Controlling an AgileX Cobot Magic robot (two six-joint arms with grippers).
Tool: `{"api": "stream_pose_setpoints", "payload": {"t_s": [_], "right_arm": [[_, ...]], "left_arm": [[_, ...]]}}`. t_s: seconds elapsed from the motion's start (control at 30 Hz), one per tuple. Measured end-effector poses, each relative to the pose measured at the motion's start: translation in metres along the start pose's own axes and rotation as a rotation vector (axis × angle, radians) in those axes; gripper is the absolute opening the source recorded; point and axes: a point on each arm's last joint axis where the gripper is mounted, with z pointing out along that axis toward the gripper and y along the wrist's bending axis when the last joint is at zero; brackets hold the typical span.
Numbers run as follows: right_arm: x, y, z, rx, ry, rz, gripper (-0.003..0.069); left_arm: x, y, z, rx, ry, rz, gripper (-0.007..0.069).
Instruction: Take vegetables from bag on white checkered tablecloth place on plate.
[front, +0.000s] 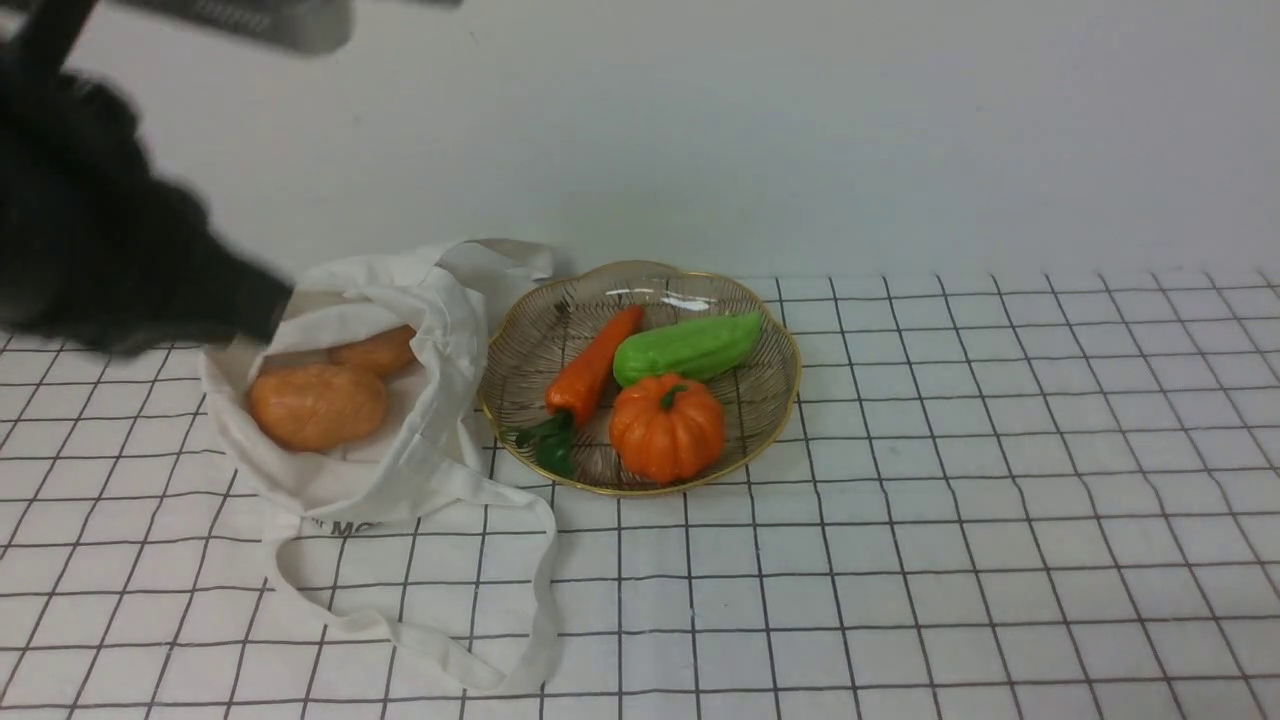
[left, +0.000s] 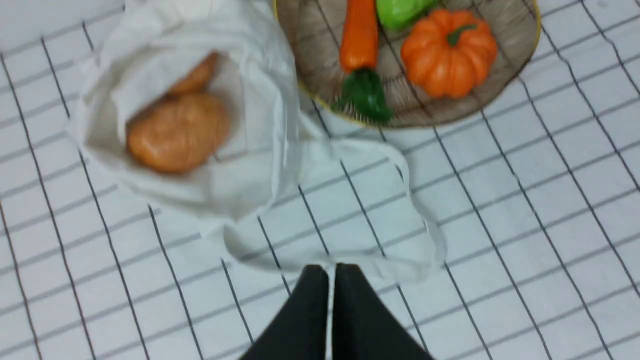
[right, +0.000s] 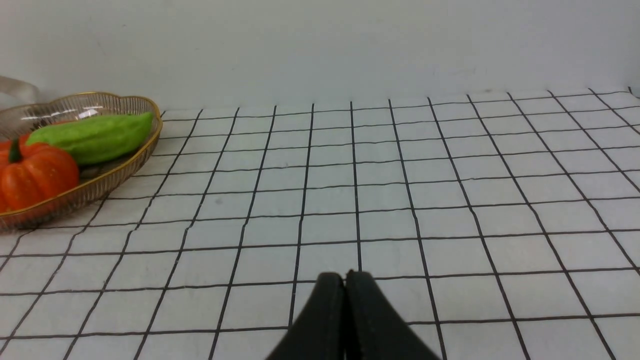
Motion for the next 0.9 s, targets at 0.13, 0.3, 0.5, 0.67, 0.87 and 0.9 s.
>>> {"api": "stream_pose_setpoints", "payload": {"t_s": [0.13,0.3,0.5,0.67,0.87,0.9], "right_arm": [[0.000,0.000,0.000,0.000,0.000,0.000,-0.0015],[0.000,0.000,0.000,0.000,0.000,0.000,-0.0015],[0.000,0.000,0.000,0.000,0.000,-0.001,-0.0015],[0.000,0.000,0.000,0.000,0.000,-0.001,-0.0015],[0.000,0.000,0.000,0.000,0.000,-0.001,-0.0015],[0.000,0.000,0.000,0.000,0.000,-0.001,-0.0015]], "left_arm": [[0.057,-0.001,0.001,0.053,-0.131,-0.047,-0.0008],[0.124,-0.001,0.022,0.095,-0.406,-0.073,-0.0008],[0.169,0.001,0.022,0.126,-0.676,-0.101,-0.0008],[0.195,0.002,0.024,0.134,-0.750,-0.109,-0.0008],[0.202,0.003,0.027,0.127,-0.730,-0.104,-0.0008],[0.202,0.003,0.027,0.127,-0.730,-0.103,-0.0008]]}}
